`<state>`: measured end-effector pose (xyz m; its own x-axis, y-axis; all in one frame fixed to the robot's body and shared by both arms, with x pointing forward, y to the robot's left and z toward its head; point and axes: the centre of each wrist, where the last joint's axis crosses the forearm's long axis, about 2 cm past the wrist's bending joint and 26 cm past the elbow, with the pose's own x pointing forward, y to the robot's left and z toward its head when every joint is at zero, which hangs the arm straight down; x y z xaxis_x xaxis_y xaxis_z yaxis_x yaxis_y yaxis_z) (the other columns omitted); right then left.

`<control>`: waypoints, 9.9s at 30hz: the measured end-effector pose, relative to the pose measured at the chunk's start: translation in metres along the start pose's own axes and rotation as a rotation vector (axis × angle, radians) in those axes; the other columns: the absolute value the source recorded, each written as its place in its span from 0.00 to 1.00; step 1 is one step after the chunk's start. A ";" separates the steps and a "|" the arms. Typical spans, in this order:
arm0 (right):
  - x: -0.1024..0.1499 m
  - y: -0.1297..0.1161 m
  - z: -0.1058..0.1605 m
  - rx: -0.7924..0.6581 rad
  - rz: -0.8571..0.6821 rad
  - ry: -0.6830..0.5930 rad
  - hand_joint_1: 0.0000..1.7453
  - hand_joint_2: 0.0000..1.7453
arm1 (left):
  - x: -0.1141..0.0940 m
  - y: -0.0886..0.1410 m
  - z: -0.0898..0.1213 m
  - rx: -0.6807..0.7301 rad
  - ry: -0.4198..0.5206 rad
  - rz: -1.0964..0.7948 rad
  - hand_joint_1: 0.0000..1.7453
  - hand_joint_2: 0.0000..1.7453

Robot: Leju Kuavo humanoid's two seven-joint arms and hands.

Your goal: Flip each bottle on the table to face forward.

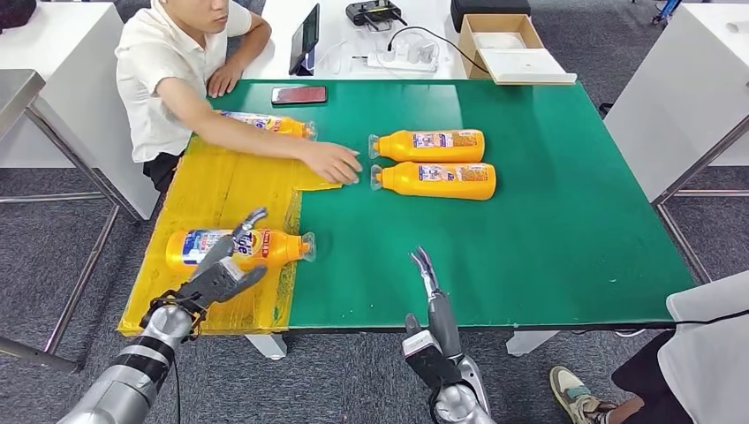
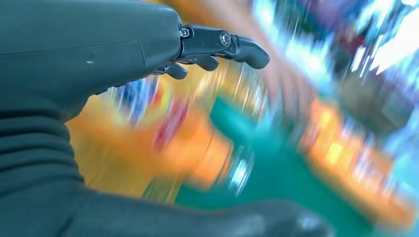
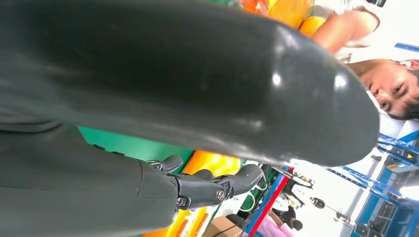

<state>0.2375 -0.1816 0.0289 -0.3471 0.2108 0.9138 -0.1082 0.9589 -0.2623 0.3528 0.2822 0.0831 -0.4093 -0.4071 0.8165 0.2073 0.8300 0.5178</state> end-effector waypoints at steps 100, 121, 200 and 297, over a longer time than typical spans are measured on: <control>-0.026 -0.169 -0.153 0.714 0.865 0.843 1.00 1.00 | 0.138 -0.111 0.011 0.345 -0.245 0.621 0.00 1.00; -0.022 -0.088 -0.092 0.171 0.087 0.191 1.00 1.00 | 0.126 -0.133 0.035 0.427 0.173 0.842 0.00 1.00; 0.051 -0.024 -0.021 -0.389 0.099 -0.191 0.00 0.00 | 0.047 -0.054 0.051 0.802 0.253 0.383 1.00 1.00; -0.055 -0.156 -0.008 -0.119 0.855 0.227 0.00 1.00 | 0.136 -0.067 0.053 0.947 -0.166 0.332 0.00 1.00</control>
<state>0.2803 -0.3408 0.0221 -0.0705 0.8834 0.4632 0.2046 0.4673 -0.8601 0.2365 0.1916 0.1459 -0.5923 -0.1026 0.7992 -0.4266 0.8814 -0.2029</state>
